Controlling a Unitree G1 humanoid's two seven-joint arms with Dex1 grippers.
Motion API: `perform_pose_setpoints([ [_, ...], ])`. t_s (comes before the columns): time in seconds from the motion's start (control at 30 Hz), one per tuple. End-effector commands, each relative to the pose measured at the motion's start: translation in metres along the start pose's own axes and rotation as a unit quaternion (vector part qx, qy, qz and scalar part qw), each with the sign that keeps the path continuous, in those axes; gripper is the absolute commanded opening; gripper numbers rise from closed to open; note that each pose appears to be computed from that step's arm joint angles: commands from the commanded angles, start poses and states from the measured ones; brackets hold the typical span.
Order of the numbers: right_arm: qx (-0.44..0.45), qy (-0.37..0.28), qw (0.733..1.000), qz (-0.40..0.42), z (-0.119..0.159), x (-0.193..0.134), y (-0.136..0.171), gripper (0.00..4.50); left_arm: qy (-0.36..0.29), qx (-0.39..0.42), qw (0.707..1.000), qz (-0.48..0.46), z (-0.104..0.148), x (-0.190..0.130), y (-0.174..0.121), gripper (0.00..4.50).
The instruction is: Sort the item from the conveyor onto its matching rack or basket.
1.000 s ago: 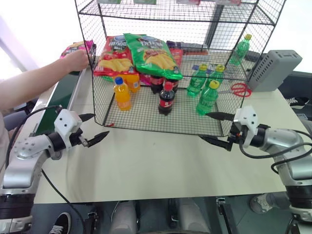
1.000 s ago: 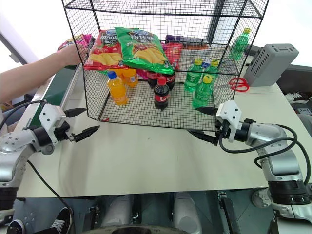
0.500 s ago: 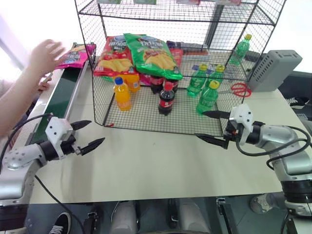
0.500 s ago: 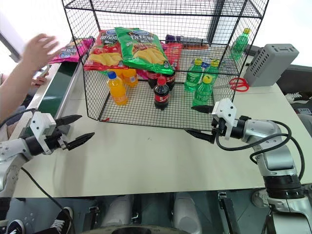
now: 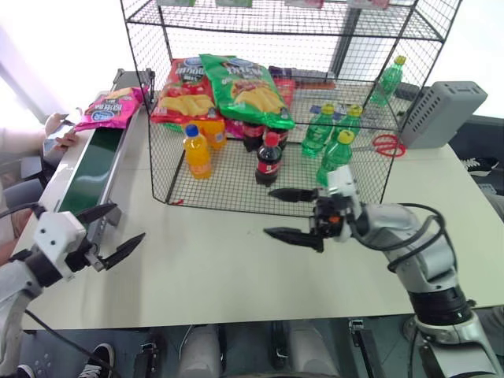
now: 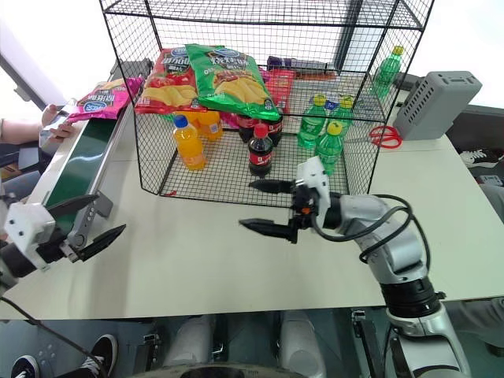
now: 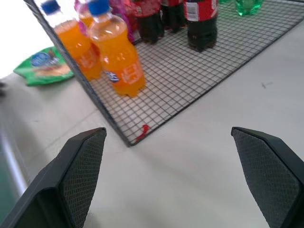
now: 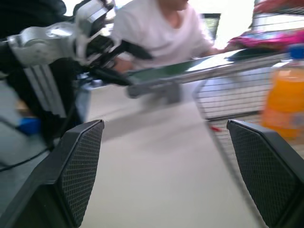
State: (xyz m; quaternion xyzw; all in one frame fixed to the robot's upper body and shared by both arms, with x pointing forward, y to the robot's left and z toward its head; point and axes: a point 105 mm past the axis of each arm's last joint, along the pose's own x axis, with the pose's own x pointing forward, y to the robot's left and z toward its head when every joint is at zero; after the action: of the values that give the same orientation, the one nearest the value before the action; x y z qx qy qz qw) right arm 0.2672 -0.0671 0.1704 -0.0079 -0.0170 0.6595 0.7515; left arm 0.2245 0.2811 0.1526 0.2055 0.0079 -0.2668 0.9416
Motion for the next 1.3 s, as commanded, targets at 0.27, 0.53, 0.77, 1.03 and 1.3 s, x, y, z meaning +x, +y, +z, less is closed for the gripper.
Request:
perform_pose_setpoints([
  [0.27, -0.033, -0.009, 0.998, 0.057, 0.008, 0.024, -0.012, 4.33, 0.104, 0.136, 0.975, 0.14, -0.01, -0.066, 0.014, 4.5],
  [0.53, -0.039, -0.008, 0.997, 0.067, 0.003, 0.027, -0.013, 4.33, 0.235, 0.363, 0.891, 0.141, -0.035, -0.109, 0.034, 4.5],
  [0.77, -0.069, 0.002, 0.997, 0.017, -0.008, 0.035, -0.022, 4.33, 0.254, 0.466, 0.839, 0.123, -0.045, -0.116, 0.054, 4.5],
  [1.03, -0.031, -0.002, 0.999, 0.023, -0.012, 0.029, -0.015, 4.33, 0.226, 0.508, 0.819, 0.138, -0.044, -0.106, 0.062, 4.5],
  [1.3, 0.005, -0.022, 1.0, 0.017, -0.007, 0.036, -0.008, 4.33, 0.209, 0.518, 0.817, 0.146, -0.046, -0.099, 0.062, 4.5],
])
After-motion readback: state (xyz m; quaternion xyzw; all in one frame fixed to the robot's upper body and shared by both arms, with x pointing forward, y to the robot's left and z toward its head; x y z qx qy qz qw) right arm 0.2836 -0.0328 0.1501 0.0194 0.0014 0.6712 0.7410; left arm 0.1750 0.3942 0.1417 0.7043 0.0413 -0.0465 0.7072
